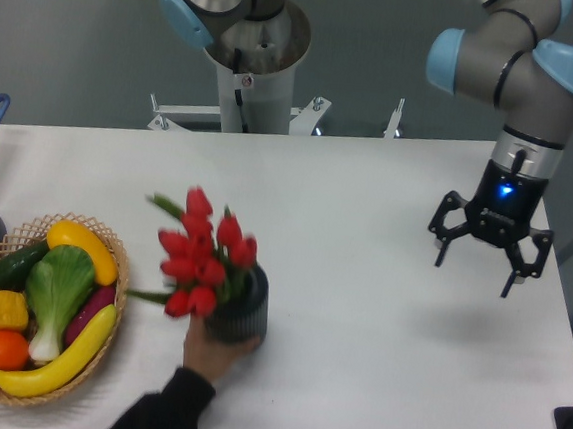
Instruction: Insert the flowers into the vase
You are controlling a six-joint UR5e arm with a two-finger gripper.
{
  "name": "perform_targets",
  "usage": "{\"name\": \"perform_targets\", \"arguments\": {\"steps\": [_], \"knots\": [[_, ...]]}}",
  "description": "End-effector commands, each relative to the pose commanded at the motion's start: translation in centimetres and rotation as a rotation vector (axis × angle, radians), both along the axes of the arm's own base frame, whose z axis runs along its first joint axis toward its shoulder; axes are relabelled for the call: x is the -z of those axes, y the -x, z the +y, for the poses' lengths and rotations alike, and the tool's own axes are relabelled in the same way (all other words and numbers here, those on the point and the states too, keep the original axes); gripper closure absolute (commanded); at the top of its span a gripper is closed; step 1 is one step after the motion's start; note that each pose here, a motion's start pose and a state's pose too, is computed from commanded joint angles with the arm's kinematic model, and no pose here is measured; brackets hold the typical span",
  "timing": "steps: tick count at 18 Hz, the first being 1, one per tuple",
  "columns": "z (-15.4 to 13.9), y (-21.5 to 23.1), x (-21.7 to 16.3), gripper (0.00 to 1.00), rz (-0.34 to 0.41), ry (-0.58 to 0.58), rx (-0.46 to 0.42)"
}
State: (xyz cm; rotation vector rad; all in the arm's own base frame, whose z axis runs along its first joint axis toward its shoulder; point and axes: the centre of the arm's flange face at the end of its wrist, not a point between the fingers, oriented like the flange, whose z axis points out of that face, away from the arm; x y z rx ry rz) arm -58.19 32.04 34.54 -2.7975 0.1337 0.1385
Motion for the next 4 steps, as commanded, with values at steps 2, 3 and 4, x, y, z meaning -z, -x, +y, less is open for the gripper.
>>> {"name": "perform_targets", "arguments": {"steps": [2,3,4], "knots": [[0.68,0.58,-0.15,0.0,-0.028,0.113,0.01],[0.93,0.65,-0.14,0.0,-0.027,0.143,0.014],[0.92,0.77,-0.33,0.0,-0.018,0.166,0.012]]}}
